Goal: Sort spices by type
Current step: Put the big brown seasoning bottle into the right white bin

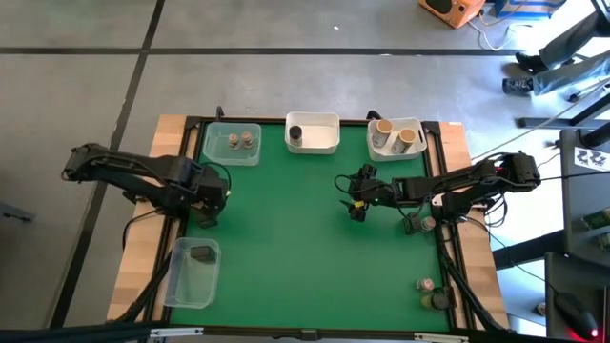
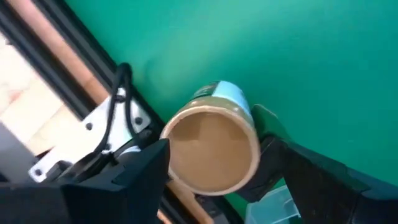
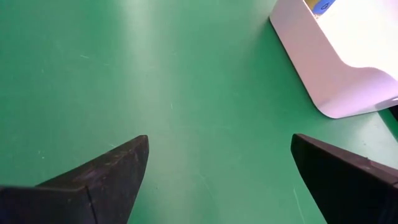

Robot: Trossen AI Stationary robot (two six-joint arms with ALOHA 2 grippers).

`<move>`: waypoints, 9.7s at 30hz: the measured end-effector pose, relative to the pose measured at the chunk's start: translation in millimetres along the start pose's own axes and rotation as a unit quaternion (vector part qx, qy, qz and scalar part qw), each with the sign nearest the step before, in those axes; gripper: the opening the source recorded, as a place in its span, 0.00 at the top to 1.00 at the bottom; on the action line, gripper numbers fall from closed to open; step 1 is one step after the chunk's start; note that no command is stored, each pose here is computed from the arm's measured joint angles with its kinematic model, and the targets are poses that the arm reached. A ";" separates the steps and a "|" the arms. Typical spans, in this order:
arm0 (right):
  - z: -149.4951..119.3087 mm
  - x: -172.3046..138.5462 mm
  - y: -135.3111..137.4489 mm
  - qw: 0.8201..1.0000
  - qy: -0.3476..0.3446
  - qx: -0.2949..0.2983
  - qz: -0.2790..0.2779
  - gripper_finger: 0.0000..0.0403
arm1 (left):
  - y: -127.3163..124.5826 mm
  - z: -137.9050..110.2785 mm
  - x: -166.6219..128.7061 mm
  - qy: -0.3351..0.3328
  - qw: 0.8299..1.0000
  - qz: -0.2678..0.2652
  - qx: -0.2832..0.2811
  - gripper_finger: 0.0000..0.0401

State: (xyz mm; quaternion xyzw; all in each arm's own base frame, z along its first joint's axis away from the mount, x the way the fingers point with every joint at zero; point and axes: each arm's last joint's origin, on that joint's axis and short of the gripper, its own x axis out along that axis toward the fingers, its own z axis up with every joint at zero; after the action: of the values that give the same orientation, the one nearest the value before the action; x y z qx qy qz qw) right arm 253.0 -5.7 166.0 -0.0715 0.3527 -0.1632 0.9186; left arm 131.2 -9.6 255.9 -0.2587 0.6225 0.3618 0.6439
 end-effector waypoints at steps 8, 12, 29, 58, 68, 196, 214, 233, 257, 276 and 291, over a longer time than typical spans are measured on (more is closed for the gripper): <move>0.0 0.0 0.0 1.000 0.000 0.000 0.000 0.03 | 0.6 1.5 -0.8 -0.008 0.999 0.004 0.040 0.30; 0.3 0.0 0.0 1.000 -0.002 0.000 0.000 0.03 | -1.4 3.9 -0.9 -0.019 0.997 -0.006 0.071 0.30; 0.6 0.0 0.0 1.000 -0.003 -0.001 0.000 0.03 | 2.9 1.7 1.3 -0.015 0.999 0.020 0.032 0.11; 0.5 0.0 -0.1 1.000 -0.002 0.000 0.000 0.03 | -5.1 2.7 19.3 0.003 1.000 0.013 -0.019 0.05; 0.6 0.0 -0.1 1.000 -0.003 -0.001 0.000 0.03 | -13.6 5.1 27.0 0.042 0.998 0.034 -0.042 0.13; 105.2 116.3 46.5 0.984 -0.153 0.047 0.076 0.03 | -96.1 51.0 89.9 -0.351 0.879 -0.215 0.240 0.16; 105.3 112.4 44.9 0.989 -0.138 -0.010 0.059 0.32 | -97.8 52.7 87.1 -0.366 0.870 -0.222 0.244 0.16; 116.9 34.5 3.7 0.988 -0.012 -0.067 -0.135 0.32 | -97.8 52.6 87.3 -0.363 0.873 -0.227 0.233 0.16; 35.6 -57.5 -82.9 0.912 0.056 0.059 -0.402 0.32 | -96.3 55.5 87.3 -0.370 0.871 -0.219 0.238 0.16; -18.1 -29.7 -110.7 0.902 0.003 0.182 -0.391 0.32 | -95.1 57.3 87.5 -0.374 0.870 -0.212 0.244 0.16; -50.6 -21.7 -106.5 0.890 -0.016 0.249 -0.383 0.31 | -95.1 57.3 87.4 -0.376 0.867 -0.208 0.252 0.16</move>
State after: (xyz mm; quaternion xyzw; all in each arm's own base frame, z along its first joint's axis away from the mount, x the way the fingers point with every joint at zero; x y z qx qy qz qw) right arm 177.3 -98.6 168.2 0.0275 0.2306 -0.5832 0.7784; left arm 238.1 -9.6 163.5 -0.0562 0.3349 0.1202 0.9329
